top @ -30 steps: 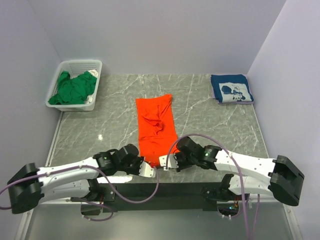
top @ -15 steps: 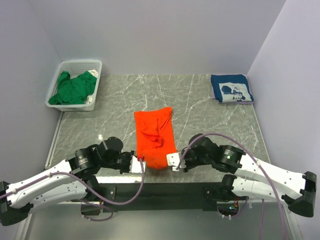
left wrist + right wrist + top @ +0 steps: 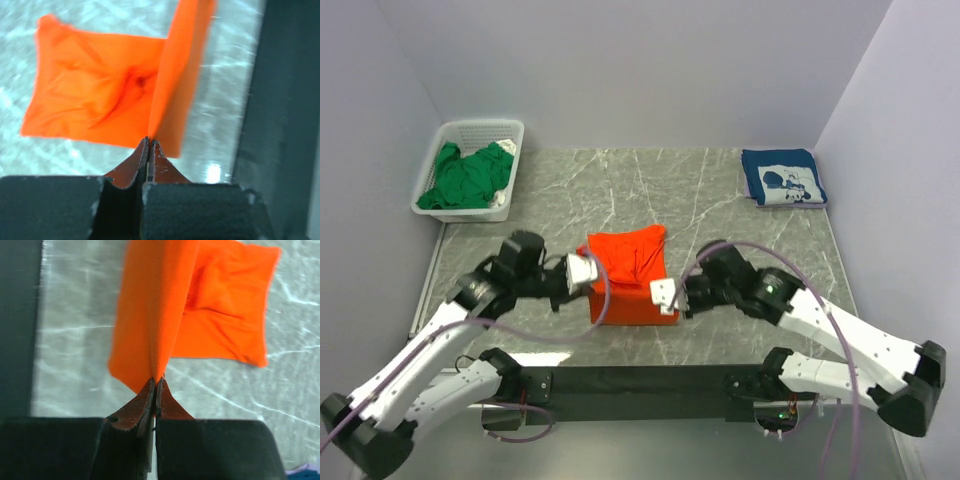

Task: Fold and stack the t-shirts
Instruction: Fold the tshirt

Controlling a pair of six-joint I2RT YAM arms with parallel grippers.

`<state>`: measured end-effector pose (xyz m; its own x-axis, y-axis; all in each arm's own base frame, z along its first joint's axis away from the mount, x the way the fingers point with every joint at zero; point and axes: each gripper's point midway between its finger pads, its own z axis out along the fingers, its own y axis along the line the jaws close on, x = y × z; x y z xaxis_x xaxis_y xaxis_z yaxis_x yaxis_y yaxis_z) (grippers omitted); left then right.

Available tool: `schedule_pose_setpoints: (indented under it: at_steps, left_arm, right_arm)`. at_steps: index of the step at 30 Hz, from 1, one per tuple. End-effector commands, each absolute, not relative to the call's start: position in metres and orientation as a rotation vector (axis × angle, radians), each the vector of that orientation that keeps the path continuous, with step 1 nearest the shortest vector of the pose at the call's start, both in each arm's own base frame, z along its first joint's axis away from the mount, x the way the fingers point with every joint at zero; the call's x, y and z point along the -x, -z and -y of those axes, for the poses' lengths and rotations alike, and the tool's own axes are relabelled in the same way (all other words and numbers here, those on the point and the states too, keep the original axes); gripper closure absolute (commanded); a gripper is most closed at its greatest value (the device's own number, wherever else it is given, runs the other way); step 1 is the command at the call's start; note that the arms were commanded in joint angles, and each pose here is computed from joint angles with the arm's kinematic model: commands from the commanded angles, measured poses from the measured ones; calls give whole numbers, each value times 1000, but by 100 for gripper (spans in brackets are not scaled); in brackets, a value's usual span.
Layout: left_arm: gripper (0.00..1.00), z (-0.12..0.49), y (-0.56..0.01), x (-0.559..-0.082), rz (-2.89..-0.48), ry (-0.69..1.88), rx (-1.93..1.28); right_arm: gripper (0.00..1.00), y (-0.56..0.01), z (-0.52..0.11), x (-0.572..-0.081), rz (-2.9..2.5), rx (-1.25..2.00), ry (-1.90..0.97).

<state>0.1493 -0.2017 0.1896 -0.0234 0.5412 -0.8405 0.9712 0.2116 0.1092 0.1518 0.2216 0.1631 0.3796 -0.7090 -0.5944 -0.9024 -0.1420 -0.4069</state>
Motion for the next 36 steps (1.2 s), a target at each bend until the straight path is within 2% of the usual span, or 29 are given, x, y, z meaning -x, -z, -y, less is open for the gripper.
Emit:
schedule_pose_setpoints:
  at_steps: [1,3,7,9,12,13,17,25,35,36]
  left_arm:
    - [99,200,-202,-183,-1638,689,-1418]
    - [99,198,-207,-207,-1622,679,-1375]
    - [99,193,-180,-254,-1713,693,-1344]
    - [99,189,-174,-277,-1752,675,-1300]
    - [99,188,-152,-307,-1844,719,-1247]
    - [99,187,-120,-324,-1953,772,-1209]
    - [99,188,-99,-340,-2031,798,-1174]
    - [99,187,-54,-322,-2242,933,-1087]
    - [99,187,-68,-265,-2300,1079,-974]
    - [99,187,-70,-263,-2298,1082,-977]
  right_arm:
    - [100,-187,-234,-186,-1286,1895,-290]
    - [100,-184,-237,-210,-1298,1886,-258]
    - [100,-171,-242,-255,-1320,1904,-228]
    - [100,-148,-242,-274,-1385,1922,-248]
    - [100,-131,-250,-303,-1410,1909,-241]
    - [100,-113,-255,-318,-1467,1918,-270]
    - [100,-80,-259,-329,-1555,1942,-319]
    - [100,-52,-261,-305,-1626,1979,-380]
    - [100,-60,-266,-247,-1688,1948,-490]
    - [96,-62,-265,-247,-1708,1926,-497]
